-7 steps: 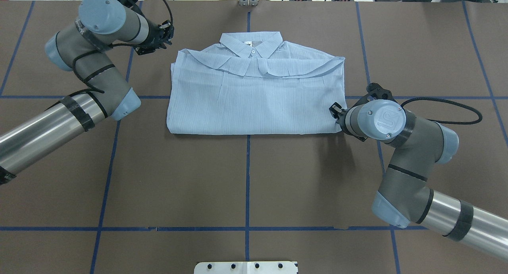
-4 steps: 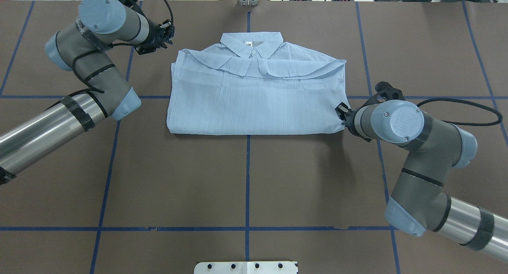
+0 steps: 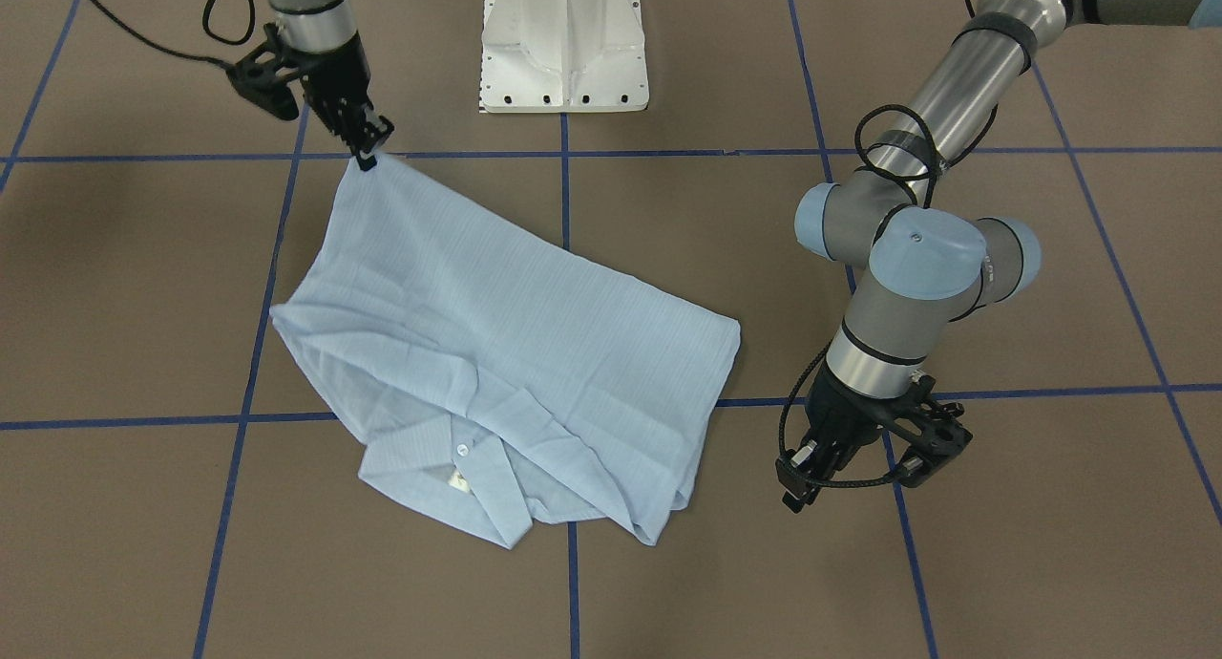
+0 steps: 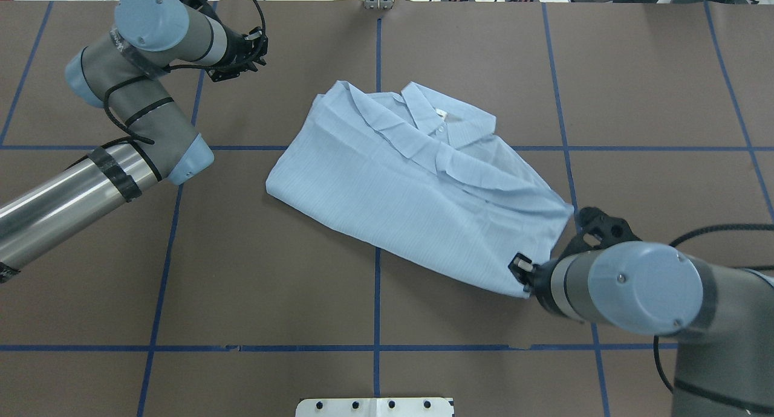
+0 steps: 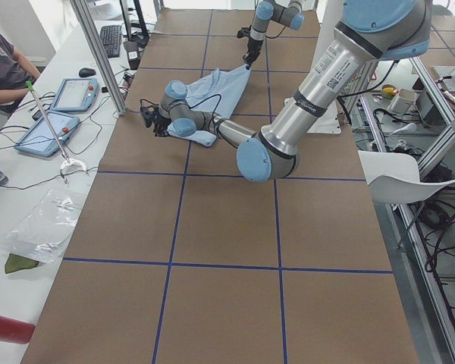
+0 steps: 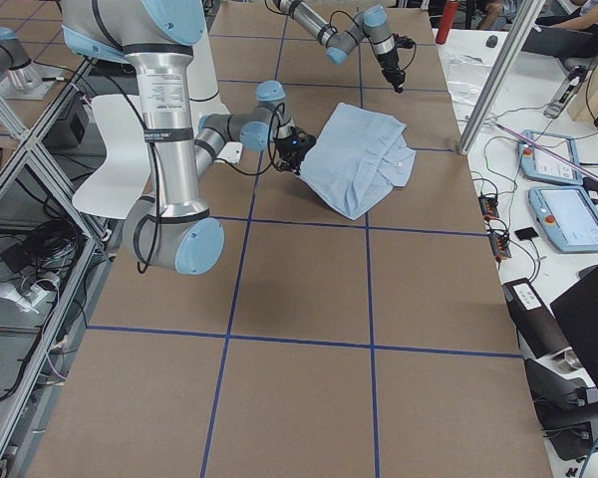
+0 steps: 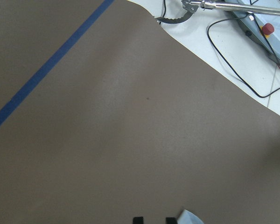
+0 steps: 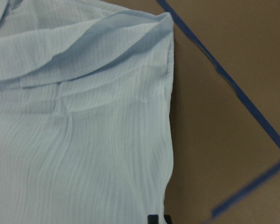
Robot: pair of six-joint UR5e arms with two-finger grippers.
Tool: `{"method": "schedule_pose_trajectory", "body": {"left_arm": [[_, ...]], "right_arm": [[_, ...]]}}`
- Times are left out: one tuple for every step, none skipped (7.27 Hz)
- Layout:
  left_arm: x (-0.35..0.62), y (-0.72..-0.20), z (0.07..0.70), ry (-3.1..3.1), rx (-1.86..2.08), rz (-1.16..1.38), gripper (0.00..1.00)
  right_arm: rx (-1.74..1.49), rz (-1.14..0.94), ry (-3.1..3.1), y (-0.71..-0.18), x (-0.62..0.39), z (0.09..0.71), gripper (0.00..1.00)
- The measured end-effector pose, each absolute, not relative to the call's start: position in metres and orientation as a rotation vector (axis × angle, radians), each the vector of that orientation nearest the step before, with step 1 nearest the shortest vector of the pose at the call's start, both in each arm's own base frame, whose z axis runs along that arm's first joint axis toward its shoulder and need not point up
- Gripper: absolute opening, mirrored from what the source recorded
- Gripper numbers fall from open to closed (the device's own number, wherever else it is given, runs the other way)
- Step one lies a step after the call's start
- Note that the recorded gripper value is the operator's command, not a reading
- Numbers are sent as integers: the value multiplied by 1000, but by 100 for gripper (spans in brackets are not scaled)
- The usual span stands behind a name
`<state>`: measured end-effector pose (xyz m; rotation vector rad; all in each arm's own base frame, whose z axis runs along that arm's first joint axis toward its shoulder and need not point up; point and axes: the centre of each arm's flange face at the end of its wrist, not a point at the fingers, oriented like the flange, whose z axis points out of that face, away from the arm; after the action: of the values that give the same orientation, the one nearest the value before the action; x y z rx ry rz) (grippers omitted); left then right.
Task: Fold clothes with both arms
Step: 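Drag the folded shirt with the right gripper toward the robot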
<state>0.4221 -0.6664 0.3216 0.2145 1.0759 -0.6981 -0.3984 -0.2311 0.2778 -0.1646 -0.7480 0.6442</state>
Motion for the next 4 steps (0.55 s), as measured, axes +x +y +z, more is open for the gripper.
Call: {"method": "schedule_pose_trajectory", "body": {"left_arm": [[423,-659,312,1086,213,-688,29],[427,-648,300,1088,202,-681,29],[431,-630,288,1097,173,-674,32],[430,-609,284,1114,130,-666,33]], "right_arm": [[-248,551,-688,-179,-396,262,0],[-309,463,-622,-131,-401,258,99],[-332,389,-561,-89,-409,259,100],[-321,355,-524,-68,-412,263,100]]}}
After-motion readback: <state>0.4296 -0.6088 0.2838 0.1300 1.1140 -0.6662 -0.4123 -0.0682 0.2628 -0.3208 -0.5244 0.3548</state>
